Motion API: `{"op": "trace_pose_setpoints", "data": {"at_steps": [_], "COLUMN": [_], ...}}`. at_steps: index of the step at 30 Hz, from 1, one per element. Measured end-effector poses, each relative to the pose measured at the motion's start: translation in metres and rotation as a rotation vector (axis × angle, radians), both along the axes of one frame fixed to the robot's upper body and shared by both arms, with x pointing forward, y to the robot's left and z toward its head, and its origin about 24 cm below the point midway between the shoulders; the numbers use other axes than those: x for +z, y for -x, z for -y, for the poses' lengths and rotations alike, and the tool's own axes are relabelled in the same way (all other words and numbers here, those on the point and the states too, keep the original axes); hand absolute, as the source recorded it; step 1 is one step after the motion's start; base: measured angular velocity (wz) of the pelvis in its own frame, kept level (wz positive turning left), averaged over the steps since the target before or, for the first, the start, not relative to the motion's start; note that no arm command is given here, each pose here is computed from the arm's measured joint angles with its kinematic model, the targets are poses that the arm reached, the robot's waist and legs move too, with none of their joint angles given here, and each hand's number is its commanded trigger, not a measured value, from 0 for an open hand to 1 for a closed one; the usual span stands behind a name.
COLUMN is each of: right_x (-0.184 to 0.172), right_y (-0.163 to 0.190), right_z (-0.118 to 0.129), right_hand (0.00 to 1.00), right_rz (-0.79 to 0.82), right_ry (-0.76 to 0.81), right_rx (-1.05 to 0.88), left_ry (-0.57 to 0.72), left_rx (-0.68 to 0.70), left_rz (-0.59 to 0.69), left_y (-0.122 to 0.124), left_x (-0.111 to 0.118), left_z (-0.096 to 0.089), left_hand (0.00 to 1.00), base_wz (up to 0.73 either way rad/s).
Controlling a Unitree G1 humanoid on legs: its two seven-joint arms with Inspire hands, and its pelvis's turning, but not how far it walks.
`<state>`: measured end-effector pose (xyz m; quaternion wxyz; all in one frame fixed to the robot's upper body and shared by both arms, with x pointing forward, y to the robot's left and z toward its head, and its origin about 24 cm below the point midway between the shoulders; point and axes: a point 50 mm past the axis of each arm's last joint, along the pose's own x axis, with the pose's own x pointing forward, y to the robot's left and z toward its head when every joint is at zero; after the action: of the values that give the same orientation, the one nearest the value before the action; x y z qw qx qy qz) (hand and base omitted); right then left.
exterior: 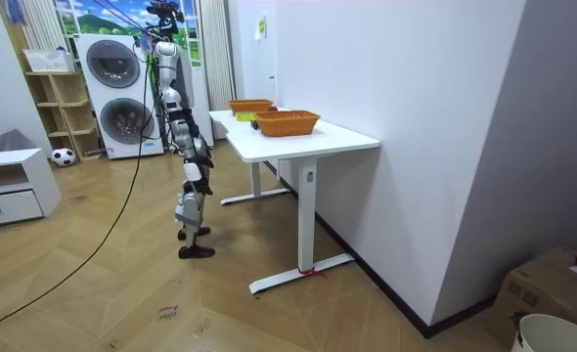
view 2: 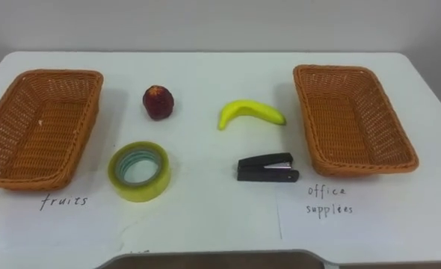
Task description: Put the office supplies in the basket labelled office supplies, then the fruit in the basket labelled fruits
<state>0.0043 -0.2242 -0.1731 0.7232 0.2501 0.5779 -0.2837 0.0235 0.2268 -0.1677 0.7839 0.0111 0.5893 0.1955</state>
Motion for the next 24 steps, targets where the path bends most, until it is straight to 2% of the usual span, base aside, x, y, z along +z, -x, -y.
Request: {"op": "trace_pose_setpoints", "data": {"at_steps": [4,10,18,24], "right_x": [0.001,0.009,0.038,0.056], "right_y": [0.007,-0.005,-0.05,-0.068], "right_z": [0.008,0.027,0.065,0.079], "right_hand": [0.0,0.0,0.0,0.0], "right_rz": [-0.023,0.026,0.189,0.241], "right_ry": [0.046,0.143,0.363,0.475], "right_rx": [-0.138,-0.324,-0.48,-0.557], "left_ry": [-0.003,-0.023,-0.042,-0.049], "left_rx": [0.013,0.055,0.083,0.074], "left_rz": [-0.001,-0.017,-0.029,-0.014], "left_y": [0.001,0.01,0.017,0.016], "left_x": [0.0,0.001,0.002,0.004], "left_z": [-0.001,-0.007,-0.013,-0.015], "left_hand": [0.0,0.0,0.0,0.0], "base_wz": [-0.11,-0.04,-0.03,-0.01]}}
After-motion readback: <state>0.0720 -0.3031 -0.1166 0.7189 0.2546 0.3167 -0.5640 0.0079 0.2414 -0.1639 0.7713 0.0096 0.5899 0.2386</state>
